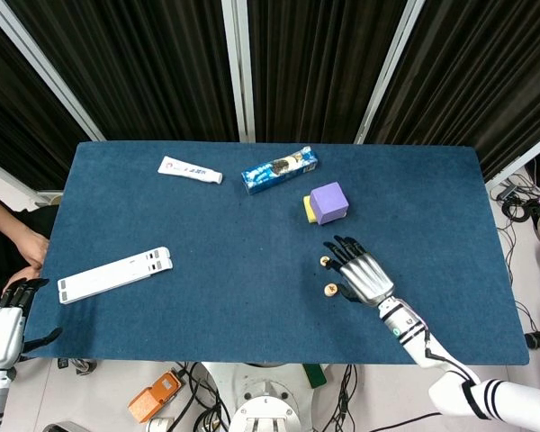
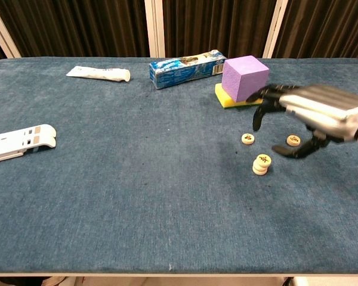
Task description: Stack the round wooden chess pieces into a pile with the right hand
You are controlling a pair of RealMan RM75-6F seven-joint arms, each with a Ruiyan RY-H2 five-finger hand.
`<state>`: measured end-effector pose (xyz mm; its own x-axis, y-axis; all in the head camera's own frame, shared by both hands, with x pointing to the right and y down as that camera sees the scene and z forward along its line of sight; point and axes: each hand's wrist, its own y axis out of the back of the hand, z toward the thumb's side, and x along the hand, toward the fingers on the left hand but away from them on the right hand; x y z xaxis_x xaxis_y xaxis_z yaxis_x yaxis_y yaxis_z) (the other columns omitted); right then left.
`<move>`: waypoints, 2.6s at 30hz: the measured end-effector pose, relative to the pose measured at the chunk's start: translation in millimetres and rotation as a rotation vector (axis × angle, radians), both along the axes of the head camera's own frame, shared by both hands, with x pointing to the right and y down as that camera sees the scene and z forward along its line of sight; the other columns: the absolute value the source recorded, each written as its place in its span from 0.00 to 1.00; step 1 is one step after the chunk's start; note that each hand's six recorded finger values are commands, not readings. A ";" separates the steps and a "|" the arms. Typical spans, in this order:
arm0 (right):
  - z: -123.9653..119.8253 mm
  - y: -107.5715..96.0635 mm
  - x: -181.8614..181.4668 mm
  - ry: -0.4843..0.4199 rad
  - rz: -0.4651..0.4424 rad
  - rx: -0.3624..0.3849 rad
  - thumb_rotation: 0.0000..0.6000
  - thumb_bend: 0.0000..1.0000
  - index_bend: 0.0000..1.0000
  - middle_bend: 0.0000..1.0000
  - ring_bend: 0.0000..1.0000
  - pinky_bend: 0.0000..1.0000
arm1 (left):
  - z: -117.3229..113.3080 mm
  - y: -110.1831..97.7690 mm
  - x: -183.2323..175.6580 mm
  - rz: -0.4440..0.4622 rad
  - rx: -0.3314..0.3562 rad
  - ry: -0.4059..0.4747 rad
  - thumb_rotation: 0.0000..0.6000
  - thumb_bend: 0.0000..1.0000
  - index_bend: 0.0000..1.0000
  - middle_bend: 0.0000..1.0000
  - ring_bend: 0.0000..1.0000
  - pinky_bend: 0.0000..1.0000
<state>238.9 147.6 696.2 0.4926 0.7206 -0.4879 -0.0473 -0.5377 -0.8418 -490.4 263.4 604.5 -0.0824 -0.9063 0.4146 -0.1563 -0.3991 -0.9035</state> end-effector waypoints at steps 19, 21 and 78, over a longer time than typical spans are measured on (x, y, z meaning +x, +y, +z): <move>43.0 -33.8 -26.3 0.162 -0.046 -0.028 1.00 0.49 0.45 0.17 0.09 0.14 | -1.3 0.7 0.1 -0.005 -0.009 -0.010 1.00 0.01 0.19 0.18 0.12 0.00; 46.1 -32.3 -28.5 0.168 -0.053 -0.032 1.00 0.49 0.46 0.17 0.09 0.14 | -1.2 0.9 -0.2 -0.006 -0.009 -0.011 1.00 0.01 0.19 0.18 0.12 0.00; -1.7 17.1 -9.2 0.118 -0.172 -0.010 1.00 0.50 0.51 0.18 0.09 0.14 | 2.7 3.3 -1.6 -0.010 -0.010 0.000 1.00 0.01 0.19 0.18 0.12 0.00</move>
